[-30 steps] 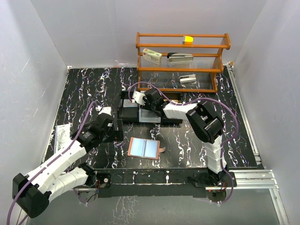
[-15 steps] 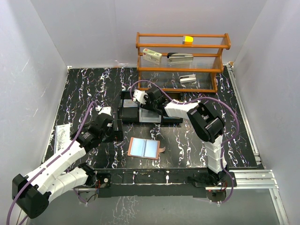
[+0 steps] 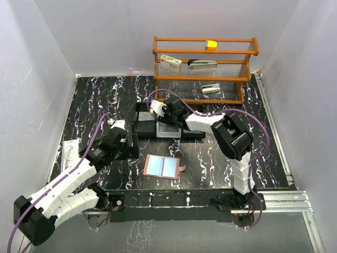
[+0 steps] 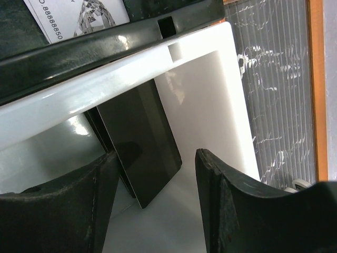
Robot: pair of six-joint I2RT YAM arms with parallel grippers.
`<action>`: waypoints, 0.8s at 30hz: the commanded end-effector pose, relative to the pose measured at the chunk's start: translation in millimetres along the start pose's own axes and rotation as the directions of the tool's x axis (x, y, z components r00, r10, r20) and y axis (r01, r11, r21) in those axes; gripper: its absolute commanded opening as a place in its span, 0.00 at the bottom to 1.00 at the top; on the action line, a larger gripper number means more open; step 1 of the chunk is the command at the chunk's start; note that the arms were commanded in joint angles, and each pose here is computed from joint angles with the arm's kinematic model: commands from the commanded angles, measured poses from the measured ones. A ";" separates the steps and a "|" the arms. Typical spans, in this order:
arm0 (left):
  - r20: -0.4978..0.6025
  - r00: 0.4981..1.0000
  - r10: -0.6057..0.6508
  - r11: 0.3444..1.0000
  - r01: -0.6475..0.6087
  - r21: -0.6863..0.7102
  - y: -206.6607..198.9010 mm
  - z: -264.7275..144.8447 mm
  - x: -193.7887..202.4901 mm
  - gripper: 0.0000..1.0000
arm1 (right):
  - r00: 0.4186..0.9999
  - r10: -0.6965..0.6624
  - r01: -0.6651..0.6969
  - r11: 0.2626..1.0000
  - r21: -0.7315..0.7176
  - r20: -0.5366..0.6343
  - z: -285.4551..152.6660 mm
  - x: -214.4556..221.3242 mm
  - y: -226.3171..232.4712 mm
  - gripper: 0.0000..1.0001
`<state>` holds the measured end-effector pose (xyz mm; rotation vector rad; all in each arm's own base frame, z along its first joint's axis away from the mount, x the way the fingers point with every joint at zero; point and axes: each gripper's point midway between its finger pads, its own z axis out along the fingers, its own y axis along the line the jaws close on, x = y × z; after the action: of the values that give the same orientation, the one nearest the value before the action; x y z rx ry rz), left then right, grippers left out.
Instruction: Take the credit cards out of the card holder
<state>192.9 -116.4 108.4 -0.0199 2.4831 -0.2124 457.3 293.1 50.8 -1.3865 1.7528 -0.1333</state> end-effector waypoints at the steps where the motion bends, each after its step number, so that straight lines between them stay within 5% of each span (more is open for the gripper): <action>1: 0.014 1.000 0.008 1.000 -0.008 0.030 -5.8 -3.1 -5.8 0.99 | 1.000 0.021 -0.021 1.000 0.001 0.007 -9.7 -8.0 -11.3 0.58; 24: -0.014 1.000 0.024 0.997 -0.023 0.069 -13.5 -0.7 -1.3 0.99 | 1.000 0.029 -0.029 1.000 0.011 -0.005 -10.3 -6.7 -13.5 0.65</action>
<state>191.6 -124.8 107.7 0.0126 2.4959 -0.2614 454.1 290.4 49.4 -1.3909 1.7810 -0.1289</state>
